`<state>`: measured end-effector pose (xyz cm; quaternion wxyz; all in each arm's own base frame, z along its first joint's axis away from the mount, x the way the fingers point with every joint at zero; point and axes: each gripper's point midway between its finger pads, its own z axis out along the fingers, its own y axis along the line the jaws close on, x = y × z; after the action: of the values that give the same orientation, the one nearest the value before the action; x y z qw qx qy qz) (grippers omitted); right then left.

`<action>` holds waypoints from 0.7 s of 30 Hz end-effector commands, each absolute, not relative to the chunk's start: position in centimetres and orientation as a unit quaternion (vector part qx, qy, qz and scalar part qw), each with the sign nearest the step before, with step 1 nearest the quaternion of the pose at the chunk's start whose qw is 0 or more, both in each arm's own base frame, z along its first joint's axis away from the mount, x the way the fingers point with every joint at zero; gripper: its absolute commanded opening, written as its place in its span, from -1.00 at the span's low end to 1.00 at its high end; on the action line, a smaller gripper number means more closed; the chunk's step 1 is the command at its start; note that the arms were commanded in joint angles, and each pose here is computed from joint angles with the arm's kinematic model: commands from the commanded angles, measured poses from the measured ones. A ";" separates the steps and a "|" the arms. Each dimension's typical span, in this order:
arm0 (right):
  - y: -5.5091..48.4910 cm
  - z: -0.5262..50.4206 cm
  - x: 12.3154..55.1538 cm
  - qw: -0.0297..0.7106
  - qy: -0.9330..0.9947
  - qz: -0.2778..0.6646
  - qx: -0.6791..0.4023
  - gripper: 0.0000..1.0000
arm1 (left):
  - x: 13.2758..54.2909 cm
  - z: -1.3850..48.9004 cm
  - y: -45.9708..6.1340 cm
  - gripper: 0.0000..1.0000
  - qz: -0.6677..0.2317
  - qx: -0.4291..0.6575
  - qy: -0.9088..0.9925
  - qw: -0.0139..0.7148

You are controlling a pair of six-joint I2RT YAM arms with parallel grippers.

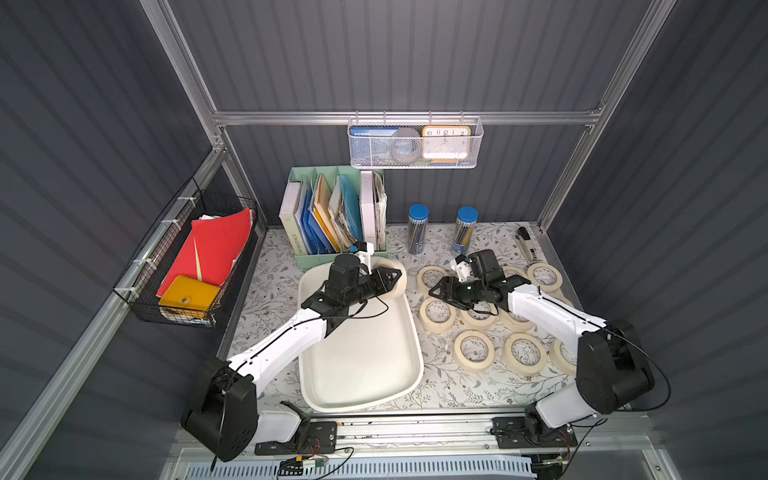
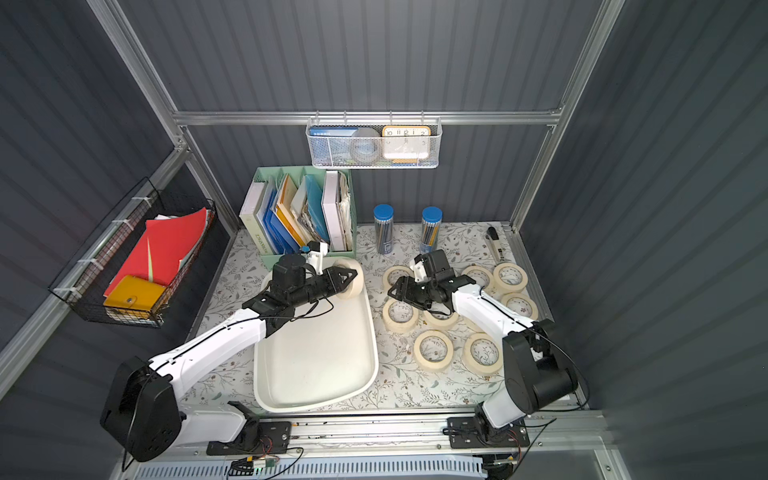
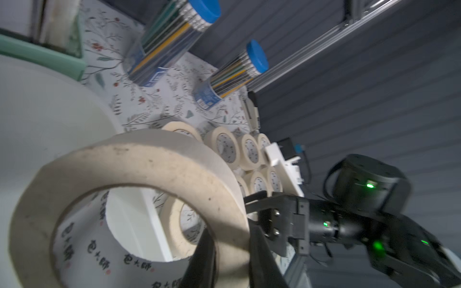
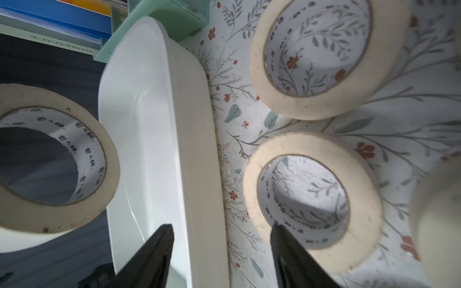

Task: Take out the art tape in the storage box
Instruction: Pick up the art tape from the storage box.

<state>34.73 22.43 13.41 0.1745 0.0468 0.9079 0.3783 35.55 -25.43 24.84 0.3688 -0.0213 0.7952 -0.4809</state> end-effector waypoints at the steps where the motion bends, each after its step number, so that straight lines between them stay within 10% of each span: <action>1: 24.8 15.0 36.3 0.174 0.863 0.472 0.049 0.35 | 34.5 29.6 -27.0 -1.00 -0.585 0.048 0.709 0.391; 21: 31.7 20.6 40.6 0.144 0.699 0.695 0.085 0.35 | 33.7 31.0 -27.0 -1.00 -0.598 0.105 0.663 0.438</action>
<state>41.03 30.21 16.86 0.1347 0.1240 0.7286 0.6600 33.74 -27.07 28.67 0.4016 0.0753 0.6931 -0.5939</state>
